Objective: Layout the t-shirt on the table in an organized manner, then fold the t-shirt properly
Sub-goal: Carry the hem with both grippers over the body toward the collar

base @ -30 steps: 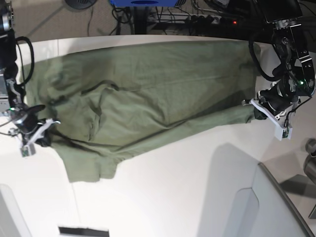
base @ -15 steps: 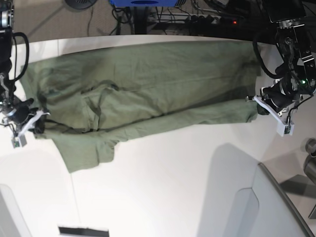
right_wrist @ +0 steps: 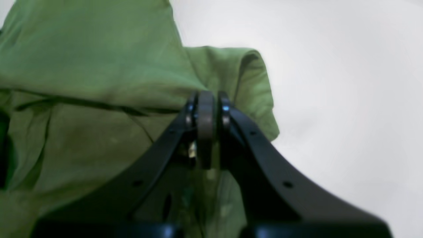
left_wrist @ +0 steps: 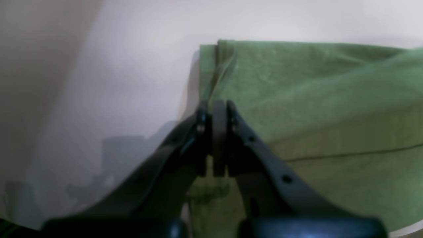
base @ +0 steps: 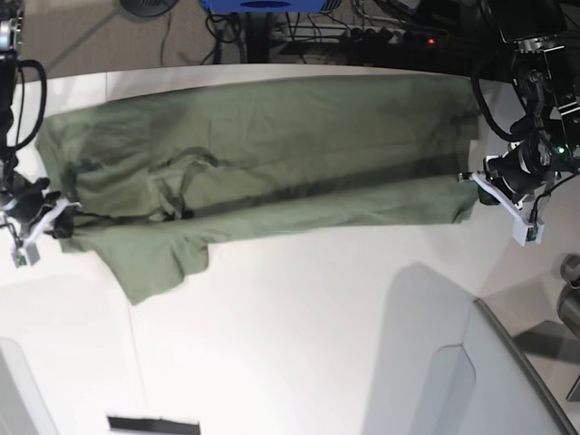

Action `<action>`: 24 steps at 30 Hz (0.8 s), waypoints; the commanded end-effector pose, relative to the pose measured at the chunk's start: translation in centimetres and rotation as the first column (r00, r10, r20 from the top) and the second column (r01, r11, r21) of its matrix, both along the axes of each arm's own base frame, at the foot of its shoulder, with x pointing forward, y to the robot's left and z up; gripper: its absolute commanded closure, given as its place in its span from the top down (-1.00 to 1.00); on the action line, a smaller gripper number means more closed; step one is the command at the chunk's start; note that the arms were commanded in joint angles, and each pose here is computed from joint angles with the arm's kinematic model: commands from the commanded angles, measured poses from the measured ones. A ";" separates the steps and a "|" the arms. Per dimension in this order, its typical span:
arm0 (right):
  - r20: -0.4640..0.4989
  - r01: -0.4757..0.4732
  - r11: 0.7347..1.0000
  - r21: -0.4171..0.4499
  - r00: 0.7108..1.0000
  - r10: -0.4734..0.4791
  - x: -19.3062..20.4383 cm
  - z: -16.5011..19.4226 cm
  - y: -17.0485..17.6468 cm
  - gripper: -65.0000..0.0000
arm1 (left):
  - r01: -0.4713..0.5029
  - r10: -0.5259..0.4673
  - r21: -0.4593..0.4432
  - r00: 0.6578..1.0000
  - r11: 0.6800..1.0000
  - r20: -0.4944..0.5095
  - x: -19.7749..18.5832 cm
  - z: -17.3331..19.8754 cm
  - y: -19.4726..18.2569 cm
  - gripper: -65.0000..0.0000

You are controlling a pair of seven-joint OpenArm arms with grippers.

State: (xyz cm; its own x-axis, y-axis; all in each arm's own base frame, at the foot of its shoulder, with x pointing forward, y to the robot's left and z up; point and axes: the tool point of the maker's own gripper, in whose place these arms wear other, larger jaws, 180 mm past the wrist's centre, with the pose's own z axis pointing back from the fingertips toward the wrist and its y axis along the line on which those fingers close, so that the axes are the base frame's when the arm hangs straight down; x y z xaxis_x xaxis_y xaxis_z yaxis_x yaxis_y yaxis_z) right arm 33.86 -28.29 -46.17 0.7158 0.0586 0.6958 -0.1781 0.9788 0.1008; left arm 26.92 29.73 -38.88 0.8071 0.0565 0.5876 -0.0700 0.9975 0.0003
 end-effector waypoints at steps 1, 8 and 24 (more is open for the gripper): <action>0.067 -0.007 1.000 -0.012 0.998 0.008 1.8 2.3 -0.6 -1.00 | 0.000 -0.001 0.016 0.999 1.000 0.044 0.9 1.3 0.6 -1.00; 0.047 -0.062 0.996 -0.059 0.997 0.065 2.4 4.0 0.3 -1.00 | 0.002 -0.003 0.018 0.999 1.000 0.052 1.1 1.6 0.5 -1.00; -0.011 -0.072 0.993 -0.098 0.997 0.071 1.8 4.0 -0.8 -1.00 | -0.038 0.036 0.041 0.999 0.998 0.039 0.5 1.7 3.3 -1.00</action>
